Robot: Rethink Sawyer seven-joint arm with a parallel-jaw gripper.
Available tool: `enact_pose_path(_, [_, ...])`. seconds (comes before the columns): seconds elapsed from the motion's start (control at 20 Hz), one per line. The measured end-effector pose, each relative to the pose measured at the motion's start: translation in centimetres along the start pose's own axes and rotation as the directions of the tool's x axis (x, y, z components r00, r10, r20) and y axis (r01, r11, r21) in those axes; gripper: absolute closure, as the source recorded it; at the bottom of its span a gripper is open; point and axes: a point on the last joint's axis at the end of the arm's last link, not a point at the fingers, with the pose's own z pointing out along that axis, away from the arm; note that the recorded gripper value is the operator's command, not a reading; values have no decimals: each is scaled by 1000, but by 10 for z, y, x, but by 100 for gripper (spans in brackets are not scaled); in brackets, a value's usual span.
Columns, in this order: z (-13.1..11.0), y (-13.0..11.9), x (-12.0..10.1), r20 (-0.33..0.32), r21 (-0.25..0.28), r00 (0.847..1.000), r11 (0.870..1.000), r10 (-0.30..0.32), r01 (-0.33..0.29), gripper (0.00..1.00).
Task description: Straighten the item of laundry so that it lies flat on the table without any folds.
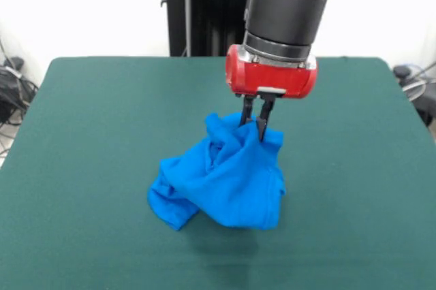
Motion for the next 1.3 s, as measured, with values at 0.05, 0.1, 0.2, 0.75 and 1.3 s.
enact_pose_path(0.05, [0, -3, -1, 2, -4, 1000, 1000, 6, -6, 100])
enact_pose_path(0.1, [-1, -6, -2, 4, -7, 1000, 1000, 13, -13, 100])
enact_pose_path(0.2, [0, -17, -3, 7, -9, 999, 999, 31, -31, 100])
enact_pose_path(0.75, [13, -95, 20, -20, 6, 989, 989, 150, -150, 100])
enact_pose_path(1.3, [3, -94, 38, -47, -2, 986, 987, 160, -161, 100])
